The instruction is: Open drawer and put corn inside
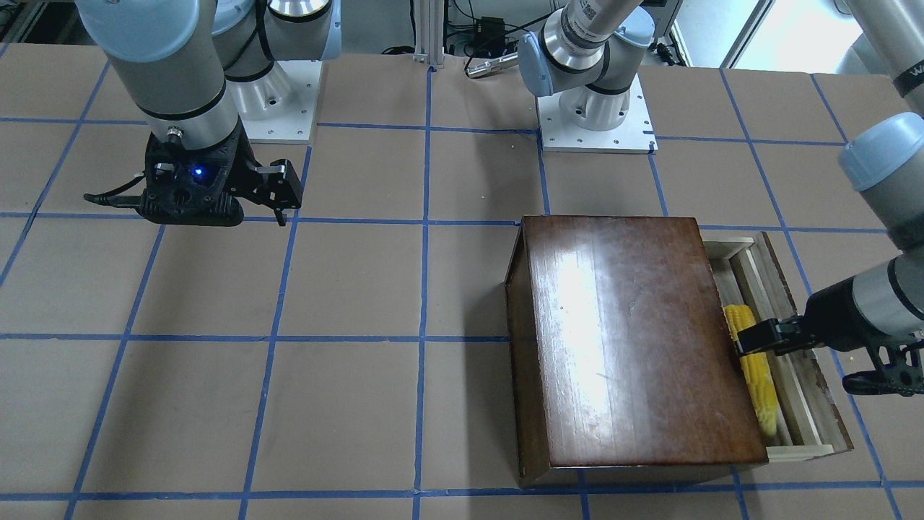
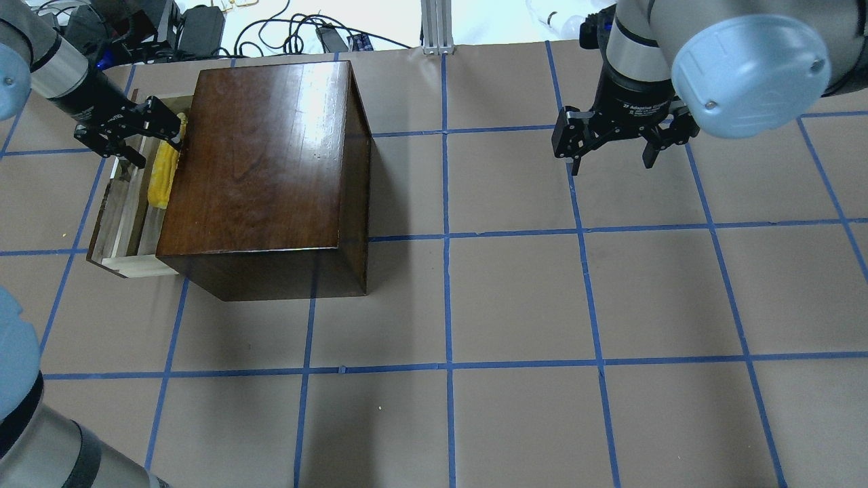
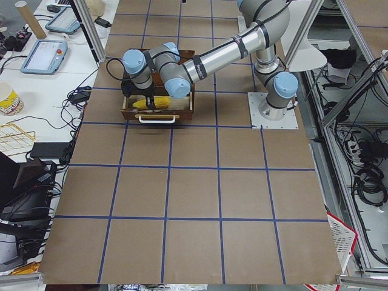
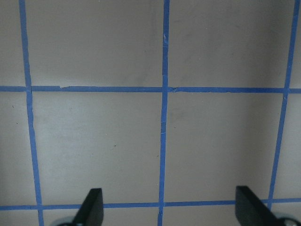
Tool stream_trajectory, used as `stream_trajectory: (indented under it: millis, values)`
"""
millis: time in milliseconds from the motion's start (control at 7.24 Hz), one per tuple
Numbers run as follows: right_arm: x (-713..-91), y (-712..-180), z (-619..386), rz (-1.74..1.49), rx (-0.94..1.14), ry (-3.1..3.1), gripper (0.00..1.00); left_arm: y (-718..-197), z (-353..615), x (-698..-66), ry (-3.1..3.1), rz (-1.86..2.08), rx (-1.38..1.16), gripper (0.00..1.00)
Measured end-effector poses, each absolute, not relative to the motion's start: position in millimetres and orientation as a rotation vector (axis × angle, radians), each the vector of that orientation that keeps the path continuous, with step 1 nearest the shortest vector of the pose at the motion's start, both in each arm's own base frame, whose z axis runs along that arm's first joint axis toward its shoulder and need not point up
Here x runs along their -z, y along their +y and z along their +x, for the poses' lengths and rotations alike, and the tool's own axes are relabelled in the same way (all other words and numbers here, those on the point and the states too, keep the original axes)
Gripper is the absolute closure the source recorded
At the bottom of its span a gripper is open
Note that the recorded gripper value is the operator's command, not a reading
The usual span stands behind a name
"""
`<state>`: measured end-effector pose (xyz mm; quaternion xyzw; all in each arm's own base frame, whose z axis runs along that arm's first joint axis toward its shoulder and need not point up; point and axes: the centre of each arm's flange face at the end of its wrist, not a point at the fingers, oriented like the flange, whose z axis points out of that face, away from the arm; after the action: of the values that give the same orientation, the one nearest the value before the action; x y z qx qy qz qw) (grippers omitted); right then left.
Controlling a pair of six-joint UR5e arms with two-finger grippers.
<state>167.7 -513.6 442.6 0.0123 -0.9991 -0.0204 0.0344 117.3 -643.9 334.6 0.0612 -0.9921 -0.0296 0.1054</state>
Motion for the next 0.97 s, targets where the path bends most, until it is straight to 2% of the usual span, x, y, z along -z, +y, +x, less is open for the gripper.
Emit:
stream_trajectory:
  millis: [552,967]
  values:
    - [-443,-514,168,0.038,0.061,-3.072,0.00,-637,115,-366,-2.992,0.166,0.059,0.00]
    - [-443,-514,168,0.038,0.063,-3.072,0.00,-621,78,-421,-3.078,0.079,0.017,0.00]
